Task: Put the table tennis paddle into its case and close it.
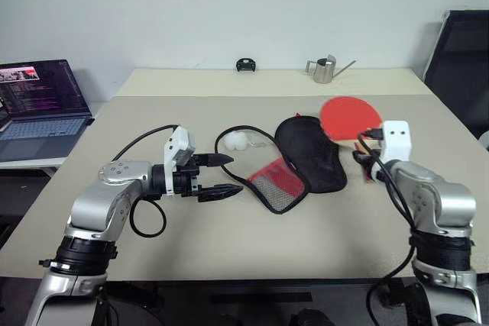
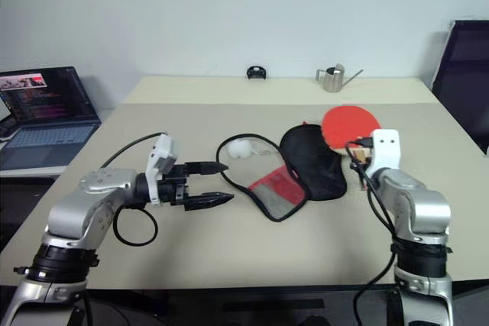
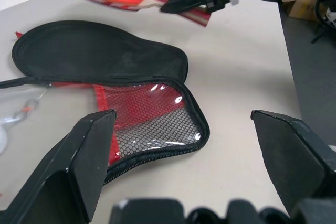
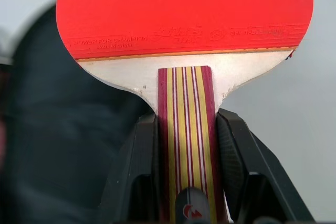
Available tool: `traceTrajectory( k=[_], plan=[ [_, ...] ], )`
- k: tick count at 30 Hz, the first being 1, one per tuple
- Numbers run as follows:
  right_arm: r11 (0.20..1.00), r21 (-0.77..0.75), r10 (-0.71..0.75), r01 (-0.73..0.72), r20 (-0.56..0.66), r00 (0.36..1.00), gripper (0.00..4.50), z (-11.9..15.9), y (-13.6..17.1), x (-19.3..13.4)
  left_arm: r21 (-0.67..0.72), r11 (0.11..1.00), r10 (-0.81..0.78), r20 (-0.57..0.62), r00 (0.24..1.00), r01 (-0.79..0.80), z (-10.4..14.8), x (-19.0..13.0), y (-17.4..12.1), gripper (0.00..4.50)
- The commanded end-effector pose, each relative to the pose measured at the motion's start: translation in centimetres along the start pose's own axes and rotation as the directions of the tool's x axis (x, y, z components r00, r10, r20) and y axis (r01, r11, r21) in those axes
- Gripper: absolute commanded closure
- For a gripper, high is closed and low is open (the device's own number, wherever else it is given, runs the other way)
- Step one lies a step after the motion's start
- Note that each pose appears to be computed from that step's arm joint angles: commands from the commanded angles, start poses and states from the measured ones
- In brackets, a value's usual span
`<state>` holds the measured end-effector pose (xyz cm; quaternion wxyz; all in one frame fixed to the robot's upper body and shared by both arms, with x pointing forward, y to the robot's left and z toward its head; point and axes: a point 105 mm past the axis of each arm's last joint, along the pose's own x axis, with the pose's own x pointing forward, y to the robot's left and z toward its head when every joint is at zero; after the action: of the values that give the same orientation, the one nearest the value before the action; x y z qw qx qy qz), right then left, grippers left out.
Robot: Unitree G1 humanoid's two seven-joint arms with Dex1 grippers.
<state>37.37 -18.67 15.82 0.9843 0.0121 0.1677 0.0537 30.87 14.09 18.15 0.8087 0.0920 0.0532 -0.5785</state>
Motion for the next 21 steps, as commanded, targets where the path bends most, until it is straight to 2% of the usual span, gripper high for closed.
traceTrajectory(
  k=[1,12,18,21],
  plan=[
    [0.998,-0.024,0.055,-0.053,0.067,0.996,3.39,1.9,2.0,-0.3,0.039,0.999,0.007,0.034,0.999,-0.008,1.3,-0.4,-0.2,0.0],
    [0.991,-0.024,0.132,-0.131,0.036,0.991,3.39,0.6,5.5,2.0,0.045,0.999,0.001,0.038,0.999,-0.003,1.3,0.0,-0.3,0.0],
    [0.991,-0.027,0.136,-0.135,0.038,0.99,3.39,0.5,5.7,2.2,0.045,0.999,0.001,0.038,0.999,-0.003,1.3,0.0,-0.3,0.0],
    [0.993,-0.026,0.114,-0.113,0.017,0.993,3.39,0.2,5.3,3.7,0.047,0.999,-0.001,0.04,0.999,-0.001,1.3,0.0,-0.3,0.0]
  ],
)
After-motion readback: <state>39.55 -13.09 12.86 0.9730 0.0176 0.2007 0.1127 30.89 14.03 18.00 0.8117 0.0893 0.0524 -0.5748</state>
